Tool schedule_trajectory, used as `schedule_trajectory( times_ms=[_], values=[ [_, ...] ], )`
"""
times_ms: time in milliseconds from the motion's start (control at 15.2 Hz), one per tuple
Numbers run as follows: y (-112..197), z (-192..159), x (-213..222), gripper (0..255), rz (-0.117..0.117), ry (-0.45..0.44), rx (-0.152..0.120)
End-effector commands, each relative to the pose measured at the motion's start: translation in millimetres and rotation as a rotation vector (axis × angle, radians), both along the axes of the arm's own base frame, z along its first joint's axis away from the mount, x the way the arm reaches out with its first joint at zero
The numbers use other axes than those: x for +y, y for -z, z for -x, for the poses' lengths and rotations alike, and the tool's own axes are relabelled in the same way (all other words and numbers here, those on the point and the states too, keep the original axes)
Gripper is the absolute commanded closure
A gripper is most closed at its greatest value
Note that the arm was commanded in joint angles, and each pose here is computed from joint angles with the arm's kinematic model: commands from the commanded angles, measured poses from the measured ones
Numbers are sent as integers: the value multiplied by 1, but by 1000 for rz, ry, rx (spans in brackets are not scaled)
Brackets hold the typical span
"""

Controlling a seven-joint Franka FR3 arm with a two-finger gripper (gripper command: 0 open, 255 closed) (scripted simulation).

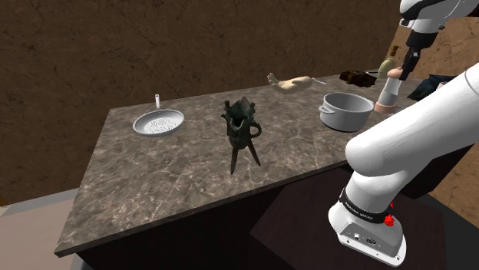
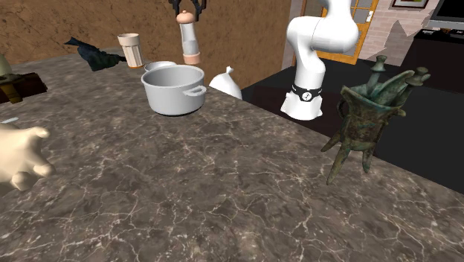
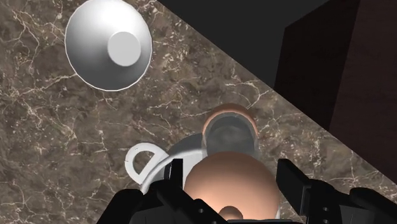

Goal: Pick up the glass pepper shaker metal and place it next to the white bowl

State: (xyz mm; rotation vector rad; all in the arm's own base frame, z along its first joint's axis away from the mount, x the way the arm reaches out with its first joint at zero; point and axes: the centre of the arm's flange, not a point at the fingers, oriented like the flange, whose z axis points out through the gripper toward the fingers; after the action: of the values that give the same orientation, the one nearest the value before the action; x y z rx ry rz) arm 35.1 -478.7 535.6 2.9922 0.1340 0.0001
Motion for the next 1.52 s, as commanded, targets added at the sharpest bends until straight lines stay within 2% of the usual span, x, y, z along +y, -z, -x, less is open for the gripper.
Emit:
schedule_trajectory(
  times_ms=[0, 1452],
  values=[
    [9, 0, 0, 255, 1, 0, 0],
    [126, 0, 0, 255, 1, 0, 0]
  ],
)
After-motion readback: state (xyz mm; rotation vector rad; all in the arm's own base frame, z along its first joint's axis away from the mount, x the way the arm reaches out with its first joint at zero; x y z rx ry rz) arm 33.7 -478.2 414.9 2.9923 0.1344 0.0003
